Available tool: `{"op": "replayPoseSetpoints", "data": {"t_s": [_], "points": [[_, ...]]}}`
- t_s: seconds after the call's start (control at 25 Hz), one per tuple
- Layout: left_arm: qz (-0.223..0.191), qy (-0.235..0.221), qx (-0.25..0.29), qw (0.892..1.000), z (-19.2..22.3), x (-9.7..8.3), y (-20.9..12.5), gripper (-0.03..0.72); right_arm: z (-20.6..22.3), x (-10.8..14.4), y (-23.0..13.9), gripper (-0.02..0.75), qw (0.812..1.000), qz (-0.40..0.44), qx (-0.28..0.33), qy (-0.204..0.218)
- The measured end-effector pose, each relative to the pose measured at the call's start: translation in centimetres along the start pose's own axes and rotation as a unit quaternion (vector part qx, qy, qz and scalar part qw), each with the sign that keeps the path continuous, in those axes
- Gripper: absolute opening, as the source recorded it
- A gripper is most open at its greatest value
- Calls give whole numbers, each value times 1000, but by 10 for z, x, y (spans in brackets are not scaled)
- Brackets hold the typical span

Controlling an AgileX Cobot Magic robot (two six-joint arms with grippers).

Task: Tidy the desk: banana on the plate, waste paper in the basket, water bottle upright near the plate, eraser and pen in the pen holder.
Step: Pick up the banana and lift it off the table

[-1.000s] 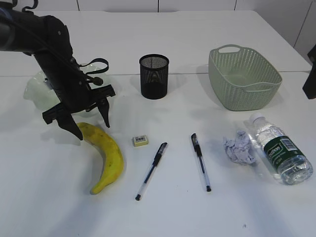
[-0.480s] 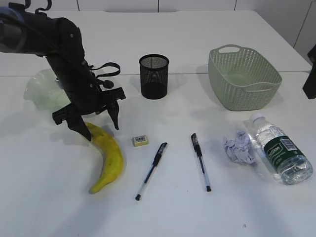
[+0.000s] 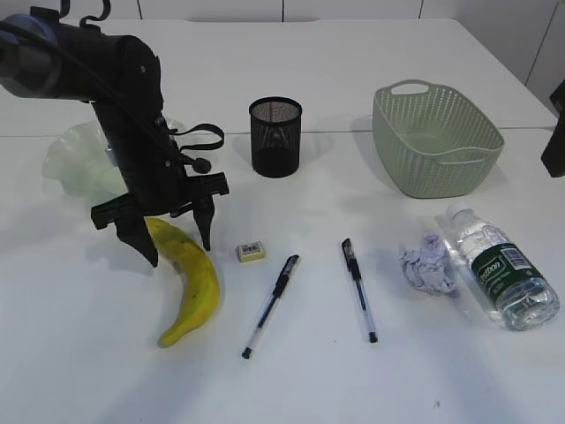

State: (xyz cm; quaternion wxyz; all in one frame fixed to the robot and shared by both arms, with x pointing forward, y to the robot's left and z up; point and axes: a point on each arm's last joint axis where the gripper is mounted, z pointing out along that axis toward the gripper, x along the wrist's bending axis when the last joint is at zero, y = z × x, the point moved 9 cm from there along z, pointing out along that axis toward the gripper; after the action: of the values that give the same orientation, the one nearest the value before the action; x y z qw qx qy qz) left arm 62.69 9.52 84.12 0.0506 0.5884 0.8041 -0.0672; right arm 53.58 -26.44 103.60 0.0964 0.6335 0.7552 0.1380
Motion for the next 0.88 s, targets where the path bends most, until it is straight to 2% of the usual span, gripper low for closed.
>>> {"op": "replayPoseSetpoints", "data": {"t_s": [0.24,0.4,0.88], "points": [[7,9,6,1000,1,0,-5,505,0,0,0,412,1000,0,0,0],[15,5,2,1000,2,-6,-8,505,0,0,0,412,1000,0,0,0],[16,-1,-10,1000,2,-8,-4,505,0,0,0,412,1000,0,0,1]]}}
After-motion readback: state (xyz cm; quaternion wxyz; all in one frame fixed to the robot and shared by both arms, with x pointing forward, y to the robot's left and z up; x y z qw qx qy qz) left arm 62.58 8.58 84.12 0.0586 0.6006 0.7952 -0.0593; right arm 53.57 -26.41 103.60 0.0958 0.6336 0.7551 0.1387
